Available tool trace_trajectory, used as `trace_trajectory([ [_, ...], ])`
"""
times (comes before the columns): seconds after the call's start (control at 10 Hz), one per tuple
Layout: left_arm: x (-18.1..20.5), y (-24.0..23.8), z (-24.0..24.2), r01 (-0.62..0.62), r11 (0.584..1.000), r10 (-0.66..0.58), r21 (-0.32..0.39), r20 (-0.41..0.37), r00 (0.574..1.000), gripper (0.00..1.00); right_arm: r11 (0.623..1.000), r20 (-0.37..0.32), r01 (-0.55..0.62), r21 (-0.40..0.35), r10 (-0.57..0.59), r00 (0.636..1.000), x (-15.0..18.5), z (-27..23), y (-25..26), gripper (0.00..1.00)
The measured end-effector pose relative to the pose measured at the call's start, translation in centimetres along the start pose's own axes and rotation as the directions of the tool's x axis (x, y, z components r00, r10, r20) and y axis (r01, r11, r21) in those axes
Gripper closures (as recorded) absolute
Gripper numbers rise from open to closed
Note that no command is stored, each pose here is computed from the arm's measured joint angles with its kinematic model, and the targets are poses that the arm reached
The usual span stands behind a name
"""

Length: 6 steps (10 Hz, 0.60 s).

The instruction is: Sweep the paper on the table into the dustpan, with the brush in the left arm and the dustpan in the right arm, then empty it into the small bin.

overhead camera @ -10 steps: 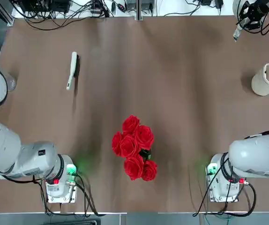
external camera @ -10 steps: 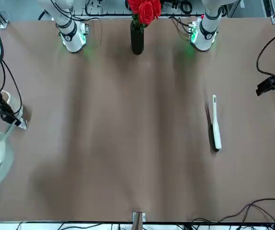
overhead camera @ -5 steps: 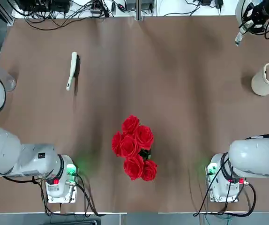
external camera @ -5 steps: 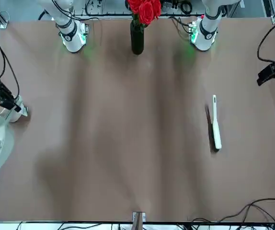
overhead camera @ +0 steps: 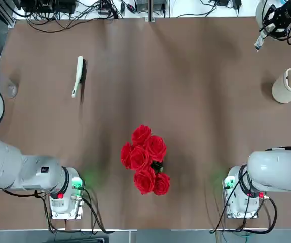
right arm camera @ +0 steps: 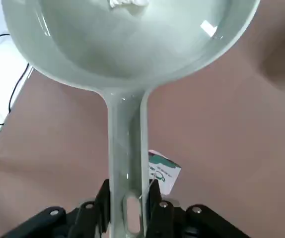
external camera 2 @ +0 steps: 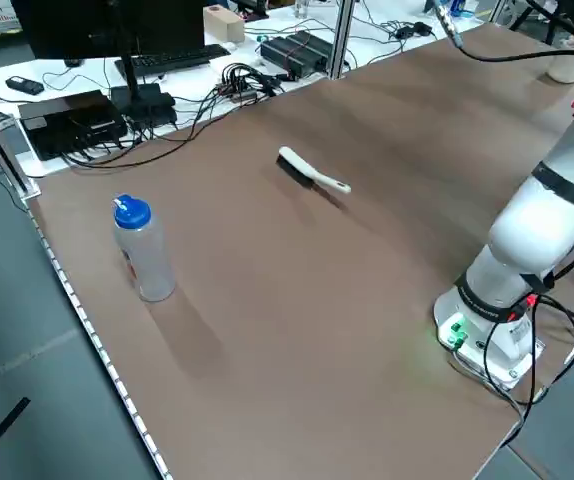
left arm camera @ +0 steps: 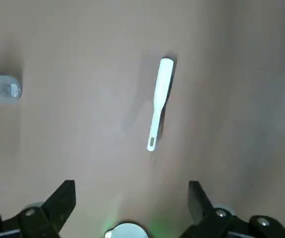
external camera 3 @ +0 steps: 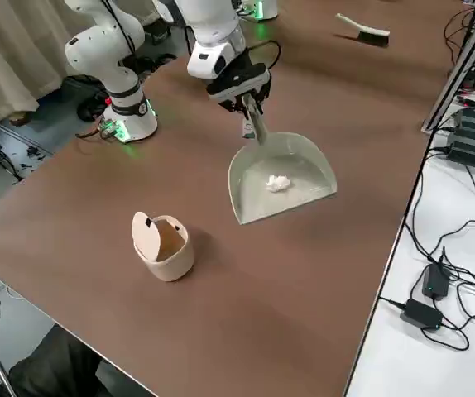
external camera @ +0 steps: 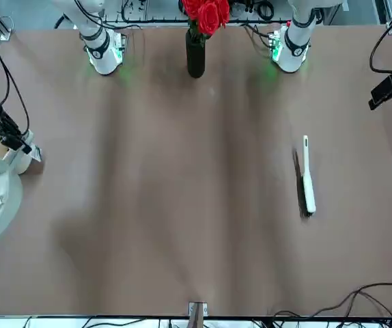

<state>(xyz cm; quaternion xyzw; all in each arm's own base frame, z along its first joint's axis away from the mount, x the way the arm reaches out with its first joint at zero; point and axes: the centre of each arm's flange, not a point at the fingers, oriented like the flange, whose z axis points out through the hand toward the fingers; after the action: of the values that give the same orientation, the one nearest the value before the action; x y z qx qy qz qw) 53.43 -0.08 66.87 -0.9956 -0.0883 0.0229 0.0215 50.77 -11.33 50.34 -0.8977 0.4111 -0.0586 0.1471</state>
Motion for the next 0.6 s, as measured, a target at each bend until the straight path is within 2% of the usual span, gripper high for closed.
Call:
trace_trajectory([
  [0.3,0.0,0.1,0.0,-0.013,1.0,0.013,-0.011,0.002,1.0,0.0,0.999,-0.006,-0.036,0.003,0.036,0.999,0.2,-0.4,0.7,0.67],
  [0.6,0.0,0.2,0.0,-0.016,1.0,0.016,-0.024,0.005,1.0,0.0,0.992,0.004,-0.125,0.014,0.125,0.992,1.4,0.8,4.0,0.67],
])
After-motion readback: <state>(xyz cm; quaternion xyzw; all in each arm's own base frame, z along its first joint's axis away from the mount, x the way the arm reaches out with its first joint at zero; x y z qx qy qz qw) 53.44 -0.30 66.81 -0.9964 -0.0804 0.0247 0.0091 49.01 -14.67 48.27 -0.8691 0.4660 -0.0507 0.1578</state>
